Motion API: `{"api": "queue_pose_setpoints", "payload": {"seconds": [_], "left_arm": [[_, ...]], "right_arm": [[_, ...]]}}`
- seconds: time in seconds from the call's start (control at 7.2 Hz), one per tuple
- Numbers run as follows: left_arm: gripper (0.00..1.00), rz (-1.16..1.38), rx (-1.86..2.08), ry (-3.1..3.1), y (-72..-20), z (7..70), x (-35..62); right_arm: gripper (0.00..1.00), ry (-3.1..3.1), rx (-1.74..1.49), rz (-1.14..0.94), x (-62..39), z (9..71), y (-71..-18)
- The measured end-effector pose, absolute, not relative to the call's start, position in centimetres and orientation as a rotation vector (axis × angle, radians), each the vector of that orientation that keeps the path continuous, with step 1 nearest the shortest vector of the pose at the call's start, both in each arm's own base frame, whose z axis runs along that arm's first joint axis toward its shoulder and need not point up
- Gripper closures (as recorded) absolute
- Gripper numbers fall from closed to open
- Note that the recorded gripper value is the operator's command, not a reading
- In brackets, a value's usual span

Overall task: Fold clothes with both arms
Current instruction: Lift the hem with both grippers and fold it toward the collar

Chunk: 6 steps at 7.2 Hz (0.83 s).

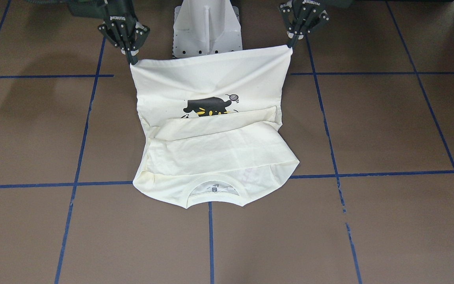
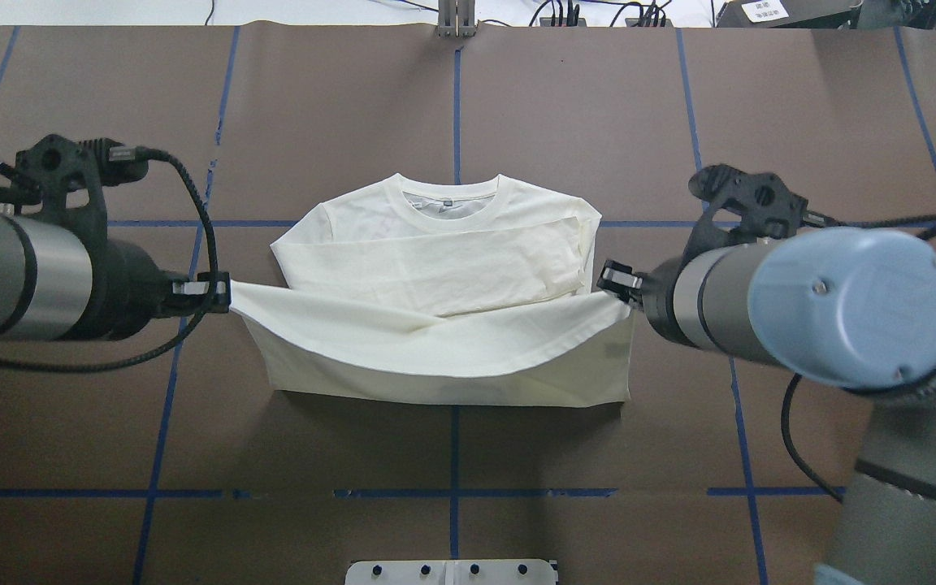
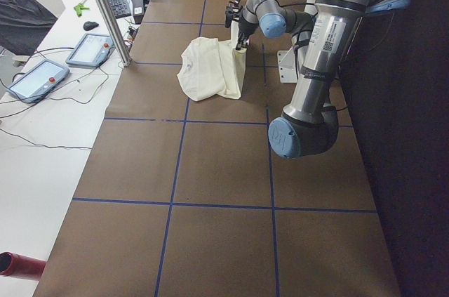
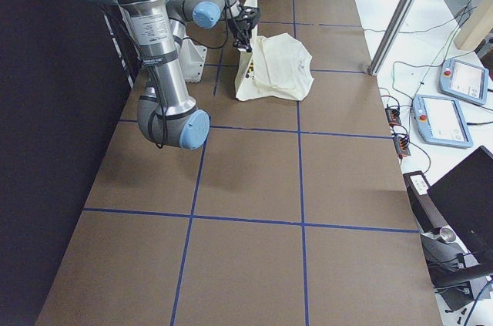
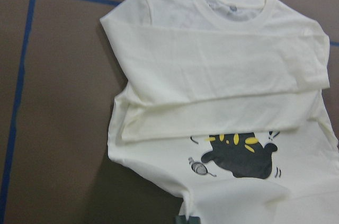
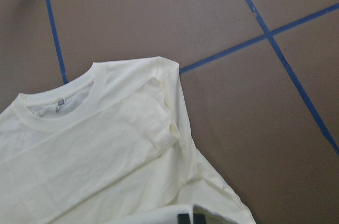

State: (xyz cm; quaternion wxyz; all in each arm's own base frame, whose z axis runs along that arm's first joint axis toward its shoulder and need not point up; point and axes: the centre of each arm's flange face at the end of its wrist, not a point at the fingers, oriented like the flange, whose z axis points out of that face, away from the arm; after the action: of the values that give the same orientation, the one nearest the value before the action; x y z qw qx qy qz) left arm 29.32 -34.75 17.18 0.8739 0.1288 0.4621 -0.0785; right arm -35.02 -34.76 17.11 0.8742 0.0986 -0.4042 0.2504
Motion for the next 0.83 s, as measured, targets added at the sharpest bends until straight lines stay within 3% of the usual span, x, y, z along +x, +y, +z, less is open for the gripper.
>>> {"api": "queue_pose_setpoints", "payload": {"seconds": [0.42,0.83], "left_arm": [[1.0,-0.186,0.3,0.839,-44.9,20.4,32.9],[1.0,-0.2,0.311,0.806,-52.1,26.5,39.1]], "right_arm": [[1.0,-0.808,0.254,0.579,-38.1,19.5,-45.4],[1.0,-0.772,0.273,0.572,-44.0,24.6,-52.5]]}}
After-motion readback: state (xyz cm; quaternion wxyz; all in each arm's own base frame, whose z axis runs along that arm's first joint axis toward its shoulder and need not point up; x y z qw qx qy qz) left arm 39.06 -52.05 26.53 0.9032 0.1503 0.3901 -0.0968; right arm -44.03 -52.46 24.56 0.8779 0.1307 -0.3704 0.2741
